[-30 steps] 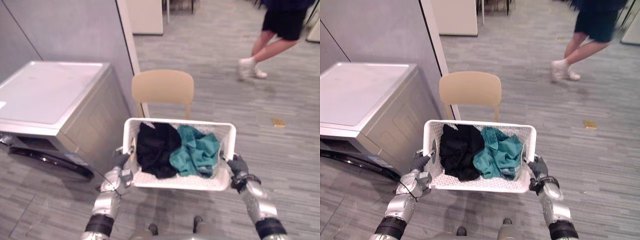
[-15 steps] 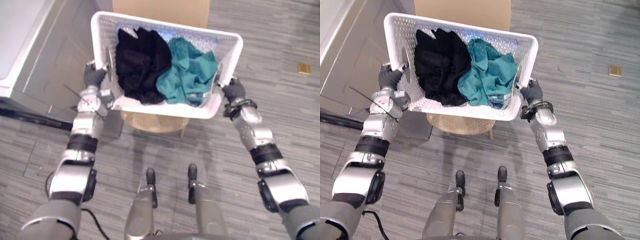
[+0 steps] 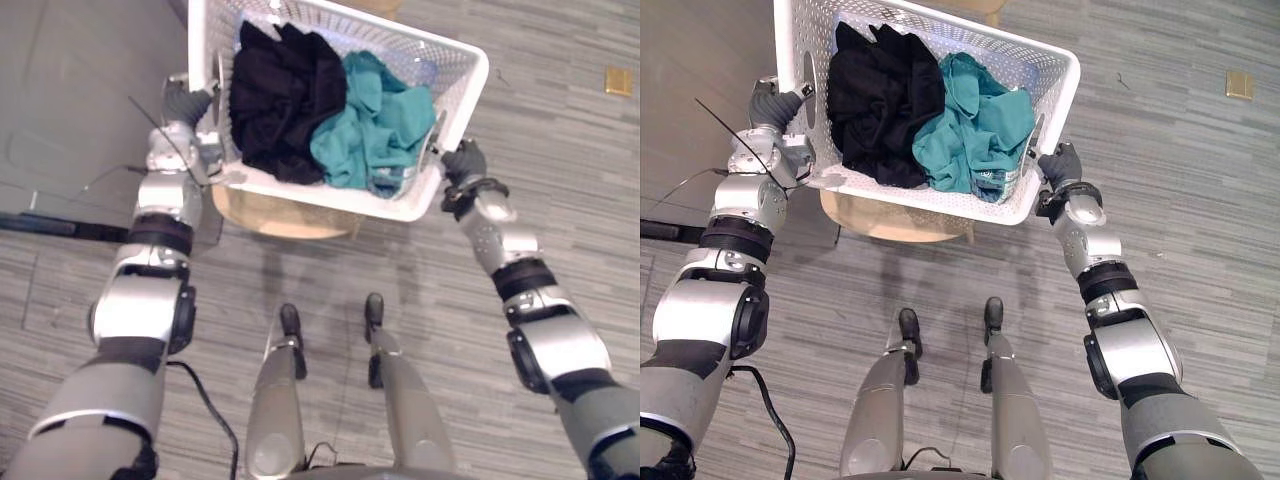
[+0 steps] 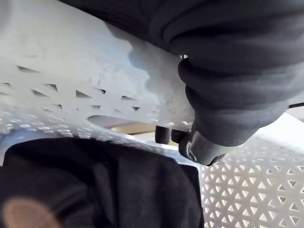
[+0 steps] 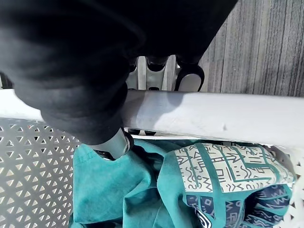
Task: Pick up the laundry basket with both hands and put the clothes into the washing machine.
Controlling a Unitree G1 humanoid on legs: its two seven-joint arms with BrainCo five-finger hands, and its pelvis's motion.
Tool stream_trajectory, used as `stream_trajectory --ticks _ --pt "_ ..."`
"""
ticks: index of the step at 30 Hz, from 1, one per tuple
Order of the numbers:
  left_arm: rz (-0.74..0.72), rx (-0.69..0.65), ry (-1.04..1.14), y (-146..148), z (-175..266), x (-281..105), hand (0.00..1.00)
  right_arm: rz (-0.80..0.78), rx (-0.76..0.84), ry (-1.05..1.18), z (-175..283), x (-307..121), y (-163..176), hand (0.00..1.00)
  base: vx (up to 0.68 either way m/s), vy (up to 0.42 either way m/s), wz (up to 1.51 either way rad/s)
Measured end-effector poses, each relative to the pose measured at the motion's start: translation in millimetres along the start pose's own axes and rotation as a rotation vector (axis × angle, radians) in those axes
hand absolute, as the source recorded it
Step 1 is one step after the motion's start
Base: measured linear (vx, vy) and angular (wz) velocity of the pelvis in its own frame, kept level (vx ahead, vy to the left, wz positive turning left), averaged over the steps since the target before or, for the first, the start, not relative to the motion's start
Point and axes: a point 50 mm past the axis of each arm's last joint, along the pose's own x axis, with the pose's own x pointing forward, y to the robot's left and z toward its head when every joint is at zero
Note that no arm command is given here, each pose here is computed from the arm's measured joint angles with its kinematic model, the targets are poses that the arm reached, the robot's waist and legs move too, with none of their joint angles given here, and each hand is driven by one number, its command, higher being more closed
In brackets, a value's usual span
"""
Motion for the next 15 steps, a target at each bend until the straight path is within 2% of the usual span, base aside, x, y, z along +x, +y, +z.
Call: stream_trajectory --ticks 5,15 --pt "0.023 -0.012 -0.036 6 16 4 1.0 0.011 -0.008 -0.034 18 8 8 1.0 -0.01 -0.049 0.02" --pt "0.063 -0.065 0.004 20 10 5 1.0 0.039 -0.048 -0.089 36 13 20 1.0 0.02 -0.024 0.05"
